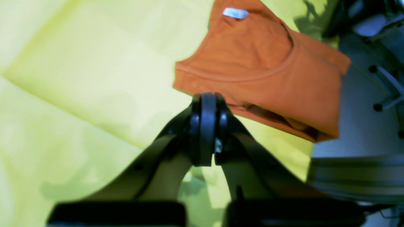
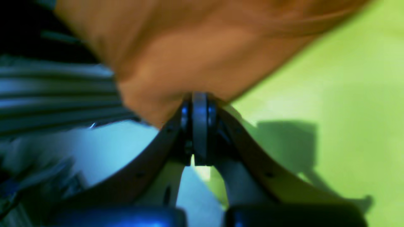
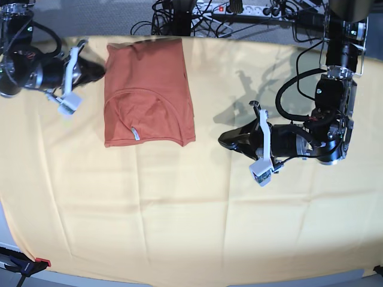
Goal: Fold the T-shirt properly
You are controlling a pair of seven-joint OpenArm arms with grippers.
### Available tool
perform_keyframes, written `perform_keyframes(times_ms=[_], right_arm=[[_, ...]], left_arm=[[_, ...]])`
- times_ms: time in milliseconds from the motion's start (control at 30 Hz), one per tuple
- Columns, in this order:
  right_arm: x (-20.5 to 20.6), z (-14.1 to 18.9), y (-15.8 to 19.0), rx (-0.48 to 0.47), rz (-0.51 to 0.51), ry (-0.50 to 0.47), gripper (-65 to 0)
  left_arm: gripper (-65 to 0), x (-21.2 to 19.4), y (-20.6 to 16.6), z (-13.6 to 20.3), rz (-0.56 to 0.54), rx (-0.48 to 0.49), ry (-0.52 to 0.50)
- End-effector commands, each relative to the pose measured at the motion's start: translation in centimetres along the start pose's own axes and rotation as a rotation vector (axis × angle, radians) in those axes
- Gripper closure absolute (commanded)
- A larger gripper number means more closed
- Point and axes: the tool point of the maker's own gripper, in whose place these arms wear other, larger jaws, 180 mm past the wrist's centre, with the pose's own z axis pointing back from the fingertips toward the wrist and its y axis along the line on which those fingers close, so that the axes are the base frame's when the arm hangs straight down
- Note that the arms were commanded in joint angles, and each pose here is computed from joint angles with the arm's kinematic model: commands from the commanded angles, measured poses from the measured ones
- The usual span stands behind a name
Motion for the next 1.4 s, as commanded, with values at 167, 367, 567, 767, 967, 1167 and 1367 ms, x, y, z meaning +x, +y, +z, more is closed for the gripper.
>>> perform_keyframes(times_ms=[167,367,567,767,967,1167,1367], right_arm=[[4.6,6.4,-2.0,-0.084,-0.011,-0.273,0.0],[3.4,8.4,-3.3,-0.168,-0.057,-0.287,0.0],[0.9,9.0,-3.2,-0.193,-0.116,-0.25,0.0],[-2.6,9.8,-2.7,-0.218,-0.202,-0.186,0.0],[-7.9,9.4,0.0,-0.172,-0.311,-0.052,0.0],[-13.8,9.2,4.8,-0.09,-0.455,0.1,0.0],[-19.7,9.3,10.3,-0.013,-0.682,0.207,0.0]], left_arm=[[0.0,0.4,-1.8,0.7,-0.004,-0.101,0.016],[0.0,1.4,-3.3,2.1,0.032,-0.192,-0.058],[0.0,-0.7,-2.9,4.0,0.076,-0.133,-0.048],[0.0,-4.7,-5.9,6.9,0.106,-0.078,0.038],[0.0,-8.8,-10.9,8.8,0.216,-0.068,0.131],[0.0,-14.2,-16.9,10.4,0.449,-0.098,0.228],[0.0,-18.3,-25.1,10.0,0.685,-0.179,0.259]])
